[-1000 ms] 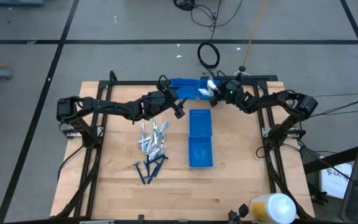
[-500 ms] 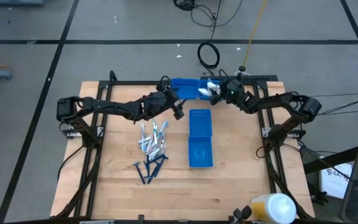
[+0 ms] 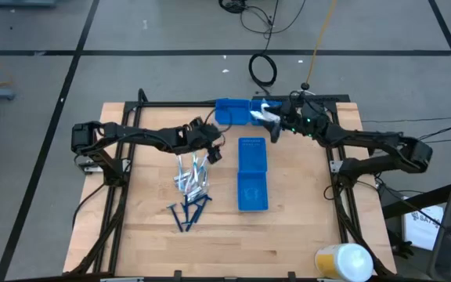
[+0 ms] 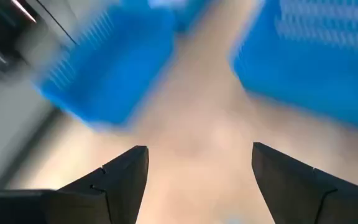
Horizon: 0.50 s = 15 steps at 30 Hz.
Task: Pick & Place Travel size toiletries
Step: Put the blue toothbrush into the top left blue bin
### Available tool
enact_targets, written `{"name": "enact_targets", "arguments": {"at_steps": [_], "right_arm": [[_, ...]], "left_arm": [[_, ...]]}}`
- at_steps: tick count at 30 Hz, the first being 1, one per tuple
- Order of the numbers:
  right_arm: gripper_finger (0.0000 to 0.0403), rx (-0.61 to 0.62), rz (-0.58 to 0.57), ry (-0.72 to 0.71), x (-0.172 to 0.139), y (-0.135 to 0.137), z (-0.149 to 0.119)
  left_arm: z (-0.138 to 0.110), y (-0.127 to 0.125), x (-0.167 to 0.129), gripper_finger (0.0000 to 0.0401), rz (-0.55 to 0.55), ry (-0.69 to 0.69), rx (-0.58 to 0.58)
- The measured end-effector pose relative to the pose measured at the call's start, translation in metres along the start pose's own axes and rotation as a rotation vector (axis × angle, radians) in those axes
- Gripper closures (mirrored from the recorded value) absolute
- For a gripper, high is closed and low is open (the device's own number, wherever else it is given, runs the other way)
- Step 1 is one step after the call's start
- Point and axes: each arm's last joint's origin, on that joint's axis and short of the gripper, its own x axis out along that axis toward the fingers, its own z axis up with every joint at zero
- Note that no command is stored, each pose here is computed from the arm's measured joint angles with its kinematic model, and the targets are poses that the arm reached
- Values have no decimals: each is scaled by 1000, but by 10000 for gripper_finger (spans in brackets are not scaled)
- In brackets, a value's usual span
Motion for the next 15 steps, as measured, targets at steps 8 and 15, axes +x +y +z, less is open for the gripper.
{"name": "enact_targets", "arguments": {"at_steps": [8, 15], "right_arm": [[133, -66, 82, 3, -3, 23, 2], [133, -71, 102, 5, -3, 28, 1]], "left_arm": [[-28, -12, -4, 121, -166, 304, -171], [-41, -25, 15, 121, -143, 370, -171]]}}
